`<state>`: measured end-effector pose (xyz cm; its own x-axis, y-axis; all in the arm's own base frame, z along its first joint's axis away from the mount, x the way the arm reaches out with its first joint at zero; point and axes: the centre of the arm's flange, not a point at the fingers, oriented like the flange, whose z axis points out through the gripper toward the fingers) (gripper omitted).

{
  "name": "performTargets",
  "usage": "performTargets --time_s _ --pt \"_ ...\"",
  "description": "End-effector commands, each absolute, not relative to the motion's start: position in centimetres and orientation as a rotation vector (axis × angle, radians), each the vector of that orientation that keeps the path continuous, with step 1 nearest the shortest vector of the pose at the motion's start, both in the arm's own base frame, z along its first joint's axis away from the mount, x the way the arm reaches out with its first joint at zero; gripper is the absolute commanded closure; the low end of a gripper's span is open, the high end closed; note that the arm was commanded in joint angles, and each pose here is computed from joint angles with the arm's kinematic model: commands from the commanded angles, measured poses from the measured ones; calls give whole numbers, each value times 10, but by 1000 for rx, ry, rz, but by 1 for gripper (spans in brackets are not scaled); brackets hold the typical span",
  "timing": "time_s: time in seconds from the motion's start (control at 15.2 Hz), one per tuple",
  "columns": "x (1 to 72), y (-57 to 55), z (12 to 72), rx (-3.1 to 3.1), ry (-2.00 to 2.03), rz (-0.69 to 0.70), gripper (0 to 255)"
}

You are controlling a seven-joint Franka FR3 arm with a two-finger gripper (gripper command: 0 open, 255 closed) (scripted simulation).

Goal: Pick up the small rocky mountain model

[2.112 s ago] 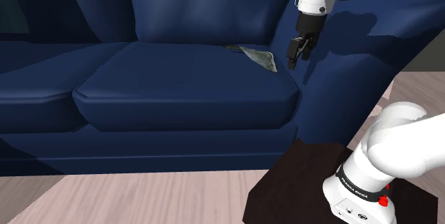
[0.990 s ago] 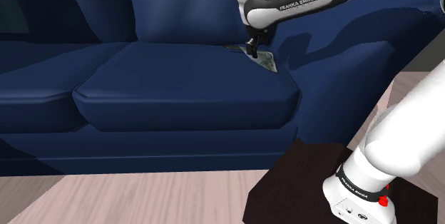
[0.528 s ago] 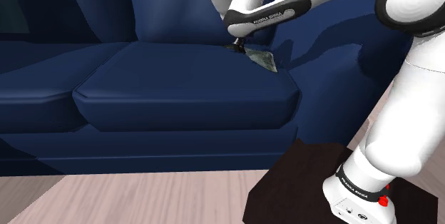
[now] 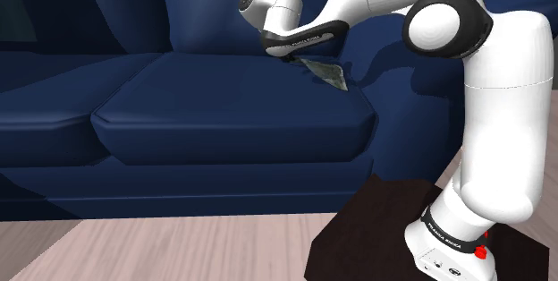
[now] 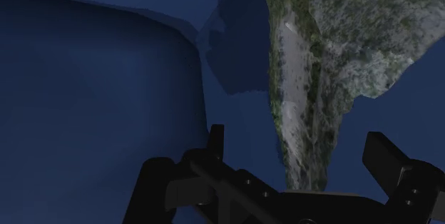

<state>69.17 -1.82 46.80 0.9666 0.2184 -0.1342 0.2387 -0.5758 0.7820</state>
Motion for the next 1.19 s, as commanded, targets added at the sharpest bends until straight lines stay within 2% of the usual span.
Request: performTargets --time_s 0.0,0.46,0.53,1.12 --pt "697 -19 457 2189 322 -29 0" --pt "697 -19 428 2189 322 -29 0" --pt "697 -19 428 2189 322 -29 255" --pt "697 -19 428 2189 322 -29 255"
